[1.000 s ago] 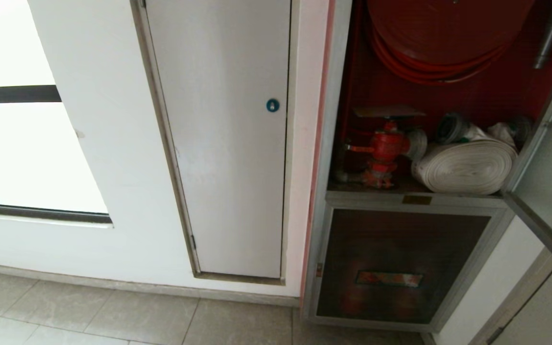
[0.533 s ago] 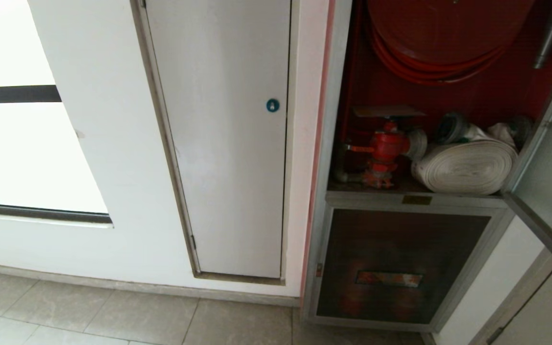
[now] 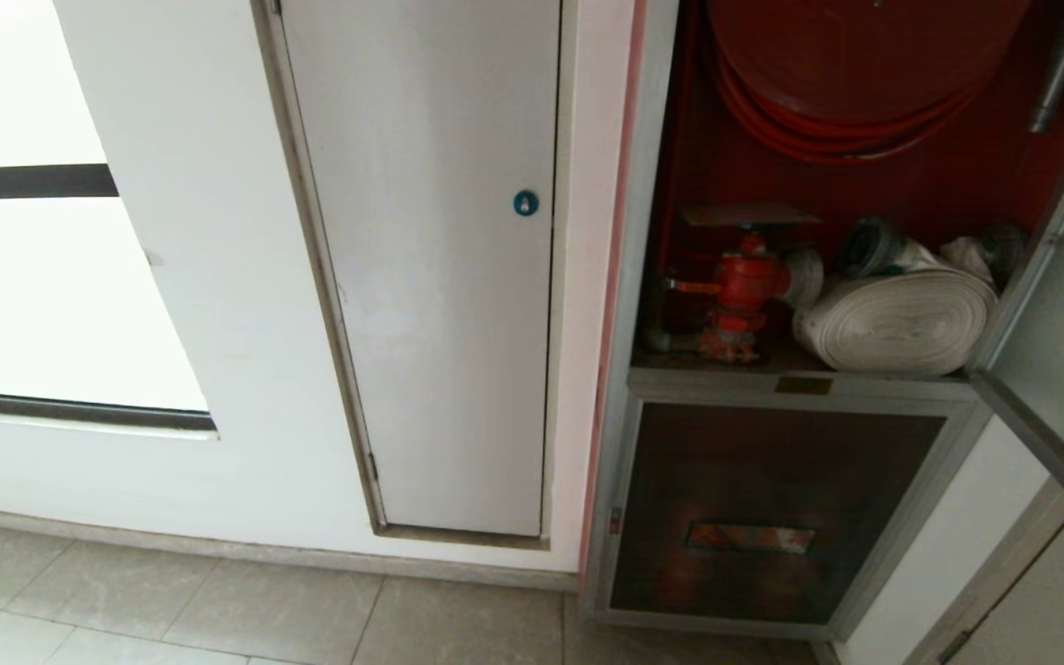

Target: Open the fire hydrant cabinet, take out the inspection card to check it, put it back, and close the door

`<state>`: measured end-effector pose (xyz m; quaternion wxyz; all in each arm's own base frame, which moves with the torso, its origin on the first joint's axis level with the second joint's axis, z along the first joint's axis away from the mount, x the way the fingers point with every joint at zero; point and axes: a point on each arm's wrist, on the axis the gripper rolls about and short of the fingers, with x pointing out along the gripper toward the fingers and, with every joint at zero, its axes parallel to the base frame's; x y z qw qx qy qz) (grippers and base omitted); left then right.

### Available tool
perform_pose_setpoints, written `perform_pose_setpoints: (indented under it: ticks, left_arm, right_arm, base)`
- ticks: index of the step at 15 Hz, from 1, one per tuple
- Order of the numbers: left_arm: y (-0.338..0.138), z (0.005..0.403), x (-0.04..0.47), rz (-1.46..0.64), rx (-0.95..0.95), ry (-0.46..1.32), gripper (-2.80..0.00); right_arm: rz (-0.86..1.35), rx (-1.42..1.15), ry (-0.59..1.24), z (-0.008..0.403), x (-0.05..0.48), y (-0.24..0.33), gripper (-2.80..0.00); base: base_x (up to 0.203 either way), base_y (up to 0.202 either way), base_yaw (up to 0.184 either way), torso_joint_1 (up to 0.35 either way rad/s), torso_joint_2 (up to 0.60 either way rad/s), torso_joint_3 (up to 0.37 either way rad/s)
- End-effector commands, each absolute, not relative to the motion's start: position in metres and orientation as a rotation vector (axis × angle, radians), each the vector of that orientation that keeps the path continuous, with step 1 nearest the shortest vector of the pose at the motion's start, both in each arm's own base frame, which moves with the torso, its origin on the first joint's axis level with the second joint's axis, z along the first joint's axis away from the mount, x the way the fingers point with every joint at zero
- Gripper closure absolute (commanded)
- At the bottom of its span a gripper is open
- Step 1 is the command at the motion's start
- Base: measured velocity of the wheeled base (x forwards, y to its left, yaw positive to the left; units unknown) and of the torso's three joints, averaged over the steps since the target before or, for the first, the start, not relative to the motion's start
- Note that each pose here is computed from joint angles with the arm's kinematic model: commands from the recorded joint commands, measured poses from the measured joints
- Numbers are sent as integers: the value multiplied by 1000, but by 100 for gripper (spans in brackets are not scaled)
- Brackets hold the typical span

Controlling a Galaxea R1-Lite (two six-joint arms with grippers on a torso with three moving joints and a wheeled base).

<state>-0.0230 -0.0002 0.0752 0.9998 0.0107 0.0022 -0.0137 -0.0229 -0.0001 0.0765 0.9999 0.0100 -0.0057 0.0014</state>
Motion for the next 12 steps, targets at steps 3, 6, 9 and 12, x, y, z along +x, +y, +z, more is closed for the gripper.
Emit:
perform_pose_setpoints:
  ticks: [3, 6, 9, 12]
  left_arm:
    - [0, 75, -23, -28, 21, 3, 0]
    - [0, 75, -23, -28, 21, 3, 0]
    - [0, 75, -23, -28, 21, 4, 0]
    - [0, 75, -23, -28, 21, 4, 0]
  right_arm:
    - [3, 20, -6, 75, -22, 0, 0]
    - [3, 20, -6, 75, -22, 0, 0]
    - [3, 20, -6, 75, -22, 0, 0]
    - [3, 20, -6, 75, -22, 0, 0]
  base:
    - [0, 0, 0, 0, 0, 0]
    - [0, 0, 0, 0, 0, 0]
    - [0, 0, 0, 0, 0, 0]
    - [0, 0, 0, 0, 0, 0]
